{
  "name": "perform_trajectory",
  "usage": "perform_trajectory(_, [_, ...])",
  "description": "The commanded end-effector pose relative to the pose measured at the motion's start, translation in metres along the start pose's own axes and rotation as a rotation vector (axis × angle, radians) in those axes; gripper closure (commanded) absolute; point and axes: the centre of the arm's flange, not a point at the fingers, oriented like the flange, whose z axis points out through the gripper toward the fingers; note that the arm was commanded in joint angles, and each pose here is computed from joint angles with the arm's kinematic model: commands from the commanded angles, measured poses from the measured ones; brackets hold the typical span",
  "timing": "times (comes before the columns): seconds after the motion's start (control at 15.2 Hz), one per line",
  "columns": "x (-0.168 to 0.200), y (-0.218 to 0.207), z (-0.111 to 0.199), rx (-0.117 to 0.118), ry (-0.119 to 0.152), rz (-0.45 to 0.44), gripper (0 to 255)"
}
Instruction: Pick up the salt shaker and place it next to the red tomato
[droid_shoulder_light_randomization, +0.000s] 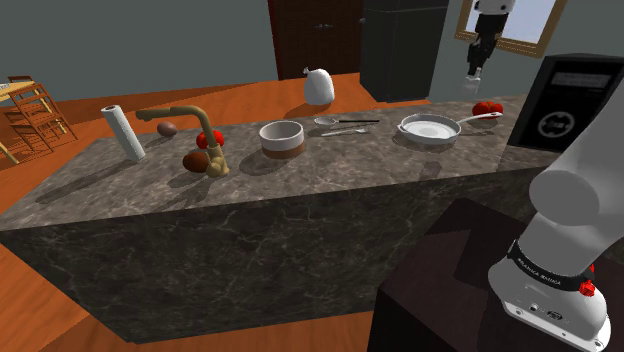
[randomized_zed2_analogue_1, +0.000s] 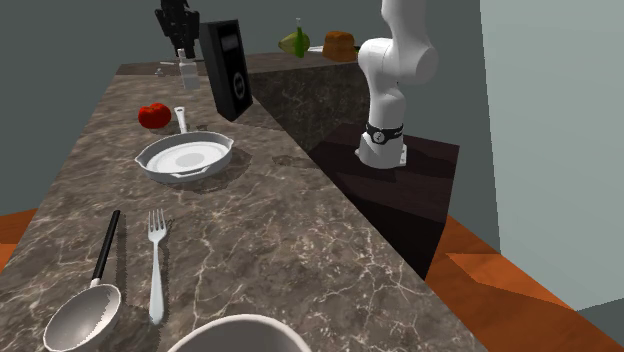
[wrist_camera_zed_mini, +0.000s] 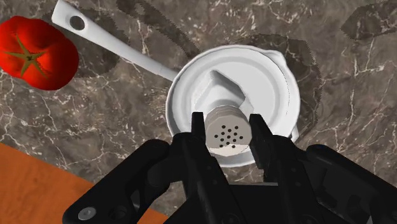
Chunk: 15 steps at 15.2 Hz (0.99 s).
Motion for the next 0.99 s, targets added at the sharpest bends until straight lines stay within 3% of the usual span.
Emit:
perform_trajectory(0.0, [-0.016,0.025,0.000,0.000,0.000,-0.001,255])
perform_trajectory(0.92, [-0.128,0.172,-0.002,0.000,0.000,-0.001,255])
